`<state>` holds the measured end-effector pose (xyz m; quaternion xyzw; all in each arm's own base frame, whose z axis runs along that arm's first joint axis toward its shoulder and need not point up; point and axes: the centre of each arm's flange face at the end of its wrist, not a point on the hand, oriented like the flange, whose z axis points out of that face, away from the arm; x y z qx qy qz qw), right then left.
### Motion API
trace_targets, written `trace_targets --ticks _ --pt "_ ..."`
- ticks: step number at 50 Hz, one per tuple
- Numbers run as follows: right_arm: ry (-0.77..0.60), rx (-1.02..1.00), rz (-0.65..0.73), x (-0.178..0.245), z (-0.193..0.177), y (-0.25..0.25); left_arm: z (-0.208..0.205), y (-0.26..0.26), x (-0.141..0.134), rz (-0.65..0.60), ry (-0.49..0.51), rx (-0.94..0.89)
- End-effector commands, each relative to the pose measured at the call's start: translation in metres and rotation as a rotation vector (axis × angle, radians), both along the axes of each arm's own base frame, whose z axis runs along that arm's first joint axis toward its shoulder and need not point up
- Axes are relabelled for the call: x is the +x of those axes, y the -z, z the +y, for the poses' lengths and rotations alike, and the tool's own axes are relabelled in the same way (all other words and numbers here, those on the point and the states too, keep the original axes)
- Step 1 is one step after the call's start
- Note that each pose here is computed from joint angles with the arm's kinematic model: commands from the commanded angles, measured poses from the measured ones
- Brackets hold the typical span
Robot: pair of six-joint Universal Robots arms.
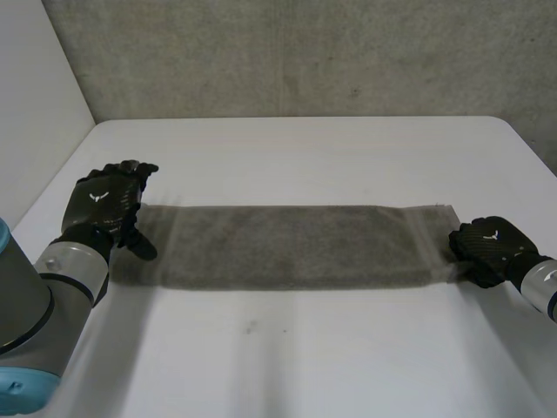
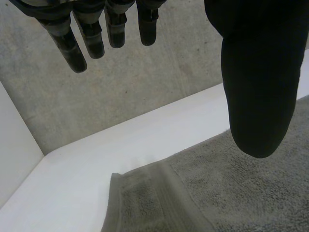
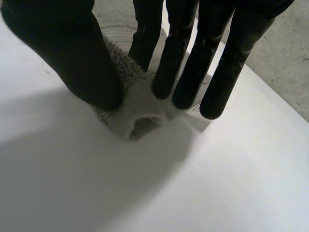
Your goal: Fold the towel.
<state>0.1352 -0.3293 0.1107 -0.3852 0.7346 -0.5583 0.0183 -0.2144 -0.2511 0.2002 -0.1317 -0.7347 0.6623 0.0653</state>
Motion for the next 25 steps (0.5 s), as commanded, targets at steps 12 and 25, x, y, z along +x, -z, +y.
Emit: trace_targets --ticks 12,25 --pt "0.336 -0.126 0.239 -0.101 -0.045 -0.035 0.001 -0.002 0.000 -0.002 -0.001 -0.005" --pt "0.109 -0.317 0.057 0.014 -0.037 -0.116 0.003 -0.008 0.000 0.002 0.002 -0.023"
